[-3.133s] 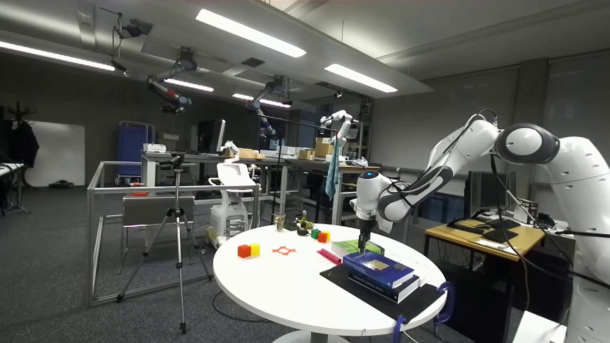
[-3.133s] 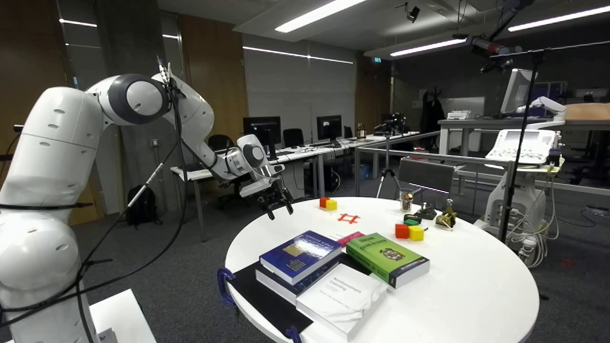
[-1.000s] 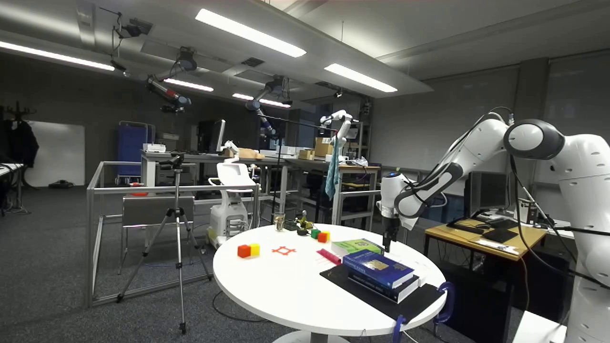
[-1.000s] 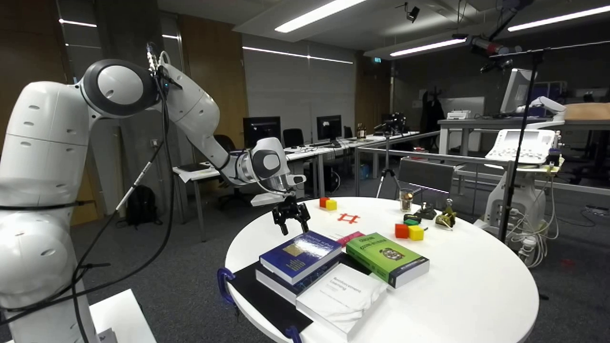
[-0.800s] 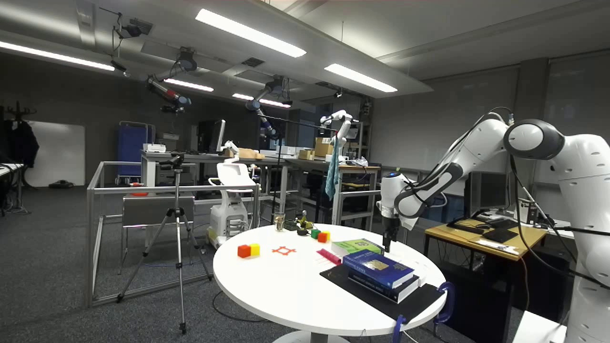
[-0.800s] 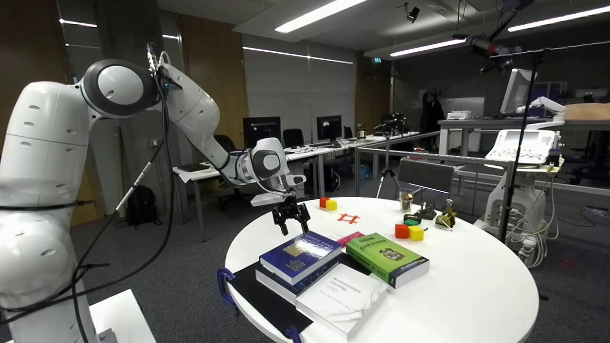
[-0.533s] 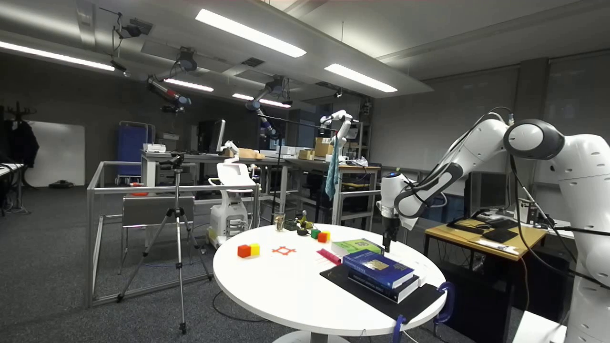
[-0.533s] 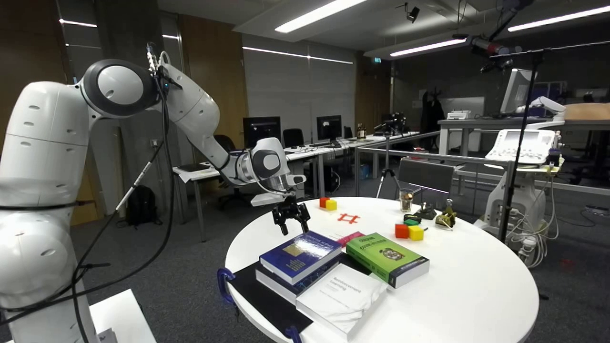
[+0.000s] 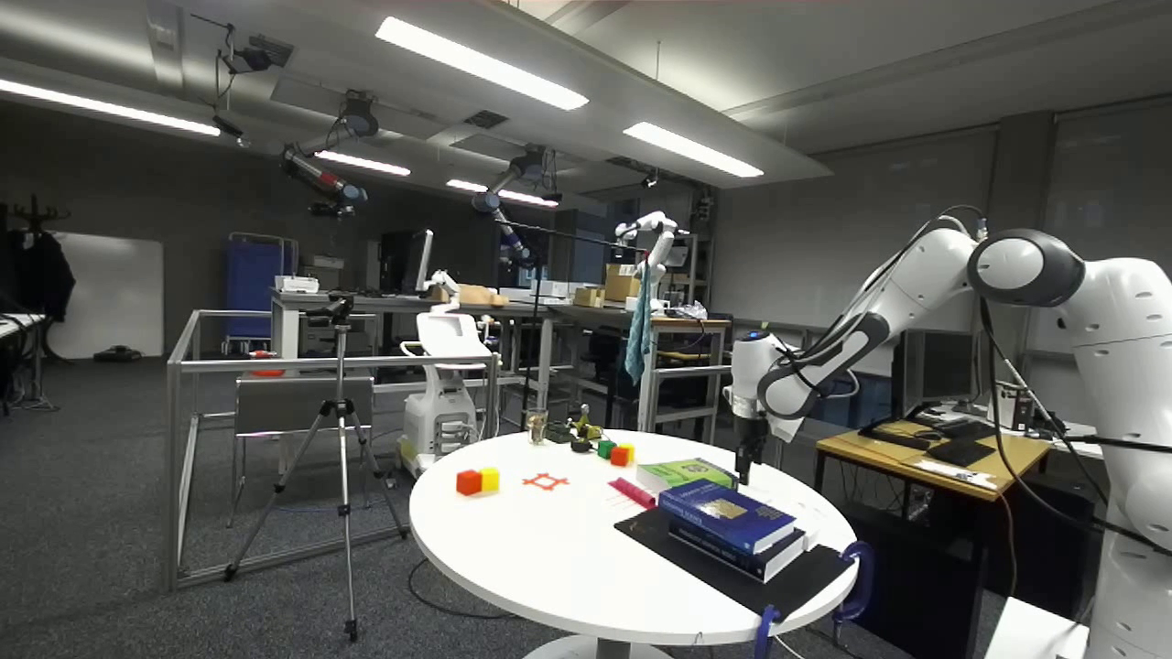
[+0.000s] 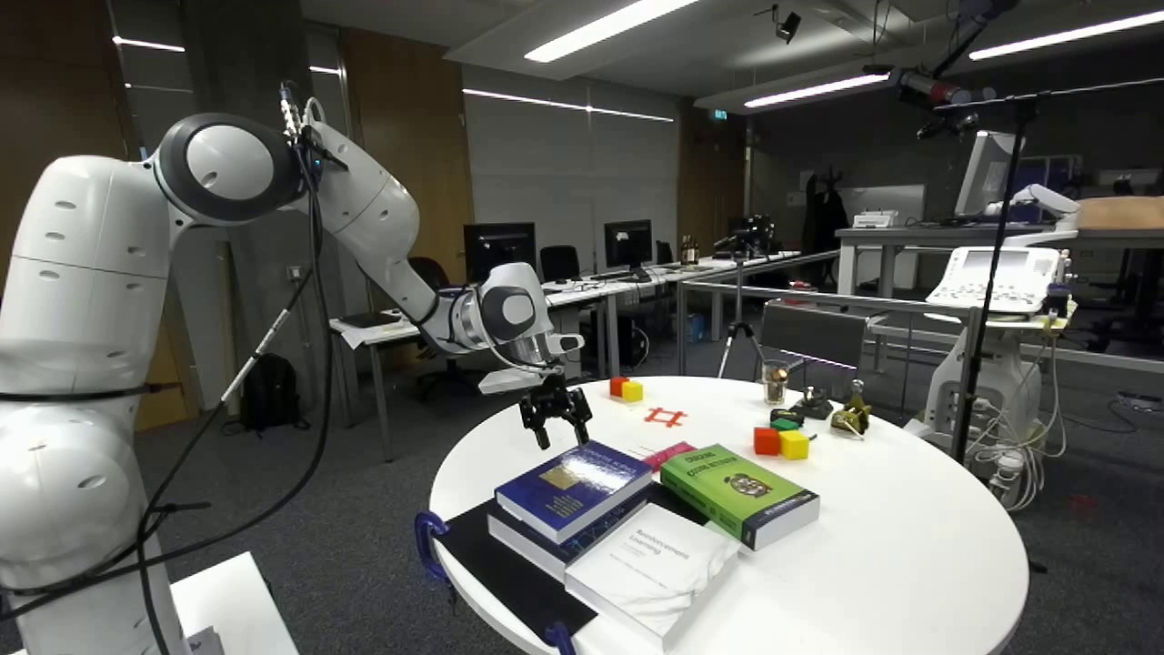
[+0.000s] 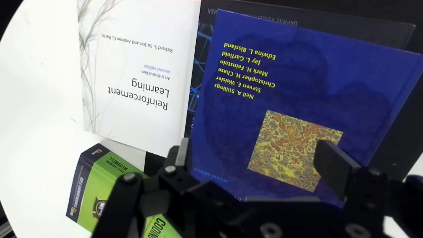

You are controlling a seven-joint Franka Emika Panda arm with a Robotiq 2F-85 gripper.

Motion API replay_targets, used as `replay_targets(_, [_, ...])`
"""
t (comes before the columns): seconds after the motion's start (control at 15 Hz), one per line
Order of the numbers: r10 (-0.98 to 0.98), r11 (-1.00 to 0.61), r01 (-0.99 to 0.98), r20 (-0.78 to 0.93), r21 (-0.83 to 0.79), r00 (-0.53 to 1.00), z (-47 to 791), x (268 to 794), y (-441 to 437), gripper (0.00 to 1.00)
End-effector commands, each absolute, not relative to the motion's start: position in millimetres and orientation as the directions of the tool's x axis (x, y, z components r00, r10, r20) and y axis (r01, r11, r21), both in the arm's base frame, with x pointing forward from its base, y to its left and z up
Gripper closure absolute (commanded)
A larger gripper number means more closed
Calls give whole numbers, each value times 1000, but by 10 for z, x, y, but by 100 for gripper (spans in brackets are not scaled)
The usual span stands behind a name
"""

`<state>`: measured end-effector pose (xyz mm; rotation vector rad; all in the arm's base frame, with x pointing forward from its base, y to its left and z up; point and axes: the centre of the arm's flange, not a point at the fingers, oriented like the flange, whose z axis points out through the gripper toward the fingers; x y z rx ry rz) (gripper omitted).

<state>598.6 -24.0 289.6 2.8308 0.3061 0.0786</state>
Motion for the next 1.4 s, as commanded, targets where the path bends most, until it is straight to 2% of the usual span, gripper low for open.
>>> replay_targets(0.0, [213, -934, 197, 23, 298, 977, 2876, 5996, -233, 0])
replay_targets(1.0, [116, -946, 107, 12, 307, 993, 2922, 6041, -995, 0])
replay_targets(1.33, [147, -947, 140, 1, 290, 989, 2909, 6098, -1263, 0])
